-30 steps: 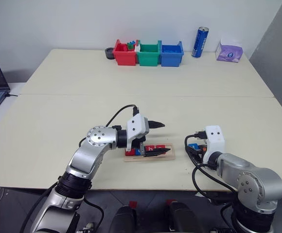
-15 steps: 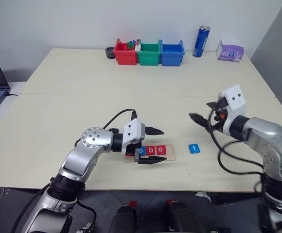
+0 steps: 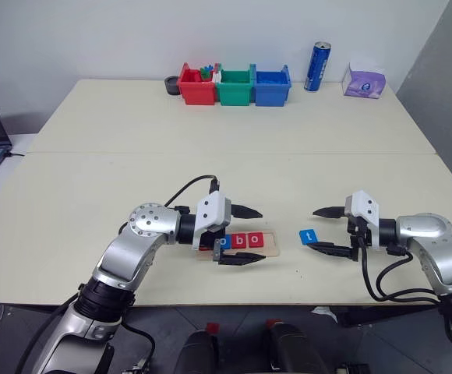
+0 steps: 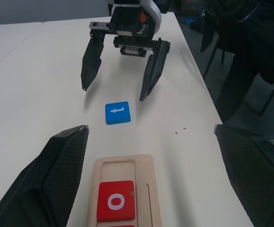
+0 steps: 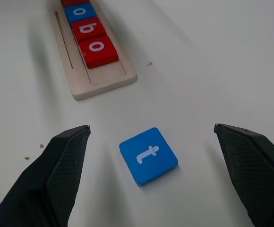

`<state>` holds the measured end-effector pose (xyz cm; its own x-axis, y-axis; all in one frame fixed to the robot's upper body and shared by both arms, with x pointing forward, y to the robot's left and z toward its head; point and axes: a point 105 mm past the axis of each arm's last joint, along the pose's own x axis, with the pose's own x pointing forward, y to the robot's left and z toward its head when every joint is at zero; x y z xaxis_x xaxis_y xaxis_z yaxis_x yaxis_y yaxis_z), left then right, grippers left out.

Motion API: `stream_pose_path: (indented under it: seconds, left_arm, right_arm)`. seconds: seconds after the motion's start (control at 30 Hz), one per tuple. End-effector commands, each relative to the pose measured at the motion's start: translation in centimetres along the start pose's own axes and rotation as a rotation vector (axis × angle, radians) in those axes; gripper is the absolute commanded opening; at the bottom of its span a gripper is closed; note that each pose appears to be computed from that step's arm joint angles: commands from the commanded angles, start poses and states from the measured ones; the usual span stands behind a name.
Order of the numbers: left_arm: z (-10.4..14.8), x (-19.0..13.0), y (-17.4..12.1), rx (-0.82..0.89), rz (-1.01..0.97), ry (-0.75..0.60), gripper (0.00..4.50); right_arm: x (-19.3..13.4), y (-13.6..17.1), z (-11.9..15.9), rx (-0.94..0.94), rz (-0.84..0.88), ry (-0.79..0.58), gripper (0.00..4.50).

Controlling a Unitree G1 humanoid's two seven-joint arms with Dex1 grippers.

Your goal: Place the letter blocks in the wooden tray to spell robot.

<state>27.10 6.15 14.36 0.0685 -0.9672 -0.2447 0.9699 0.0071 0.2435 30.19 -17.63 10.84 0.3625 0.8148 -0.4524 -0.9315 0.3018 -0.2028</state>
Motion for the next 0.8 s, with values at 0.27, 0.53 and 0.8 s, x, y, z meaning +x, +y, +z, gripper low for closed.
stream_pose_path:
  seconds: [0.27, 0.53, 0.8]
  left_arm:
    - [0.9, 0.0, -0.7, 0.036, -0.039, -0.015, 4.50]
    - [1.0, 0.2, -0.7, 0.043, -0.043, -0.016, 4.50]
    - [1.0, 0.2, -0.8, 0.044, -0.043, -0.018, 4.50]
  right_arm:
    - [1.3, -0.9, -0.9, -0.057, 0.051, 0.037, 4.47]
    - [1.5, -0.6, -1.2, -0.059, 0.084, 0.039, 3.85]
    - [1.5, -0.7, -1.1, -0.078, 0.076, 0.034, 1.45]
